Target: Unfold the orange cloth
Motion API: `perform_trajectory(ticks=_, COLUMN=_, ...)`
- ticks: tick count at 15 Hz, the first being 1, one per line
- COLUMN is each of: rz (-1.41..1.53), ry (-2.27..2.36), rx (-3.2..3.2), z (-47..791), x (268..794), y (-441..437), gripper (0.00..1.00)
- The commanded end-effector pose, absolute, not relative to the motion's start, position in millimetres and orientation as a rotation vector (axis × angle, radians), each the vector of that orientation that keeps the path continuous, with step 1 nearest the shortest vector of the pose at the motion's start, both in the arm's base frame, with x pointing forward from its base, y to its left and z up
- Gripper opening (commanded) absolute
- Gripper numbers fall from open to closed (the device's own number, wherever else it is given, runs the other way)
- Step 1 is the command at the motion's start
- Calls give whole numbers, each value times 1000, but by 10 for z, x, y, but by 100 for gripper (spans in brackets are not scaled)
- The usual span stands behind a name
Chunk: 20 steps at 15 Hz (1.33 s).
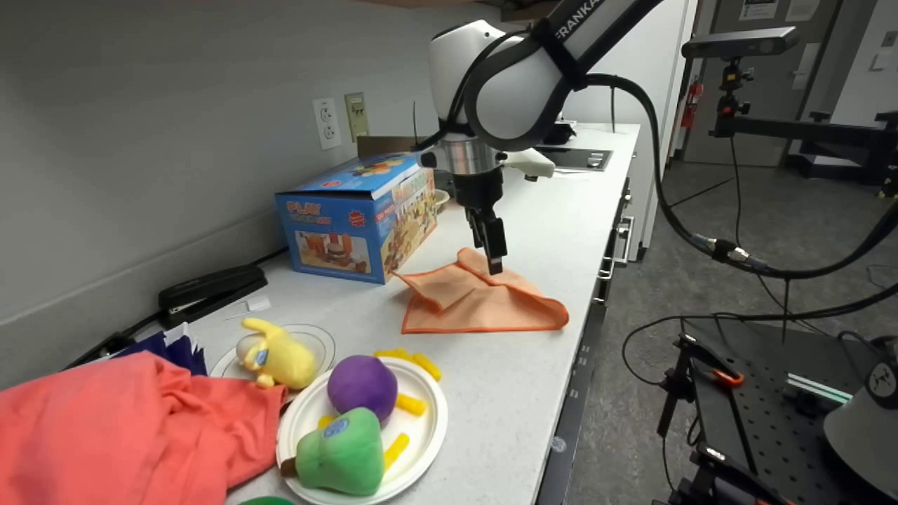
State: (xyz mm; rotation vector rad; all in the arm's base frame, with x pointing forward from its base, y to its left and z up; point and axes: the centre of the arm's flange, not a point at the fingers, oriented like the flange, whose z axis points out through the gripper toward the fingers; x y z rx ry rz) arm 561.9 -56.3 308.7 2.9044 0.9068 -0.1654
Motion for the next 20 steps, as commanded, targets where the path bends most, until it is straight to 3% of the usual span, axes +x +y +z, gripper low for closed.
perform_trajectory(ticks=1, rz=-154, ry=856, rx=2893, z=3071, x=5437, y=-573, gripper=100)
perform_trajectory(ticks=20, rz=-218, ry=676, rx=2789, z=2925, x=5018, y=-44, gripper=100)
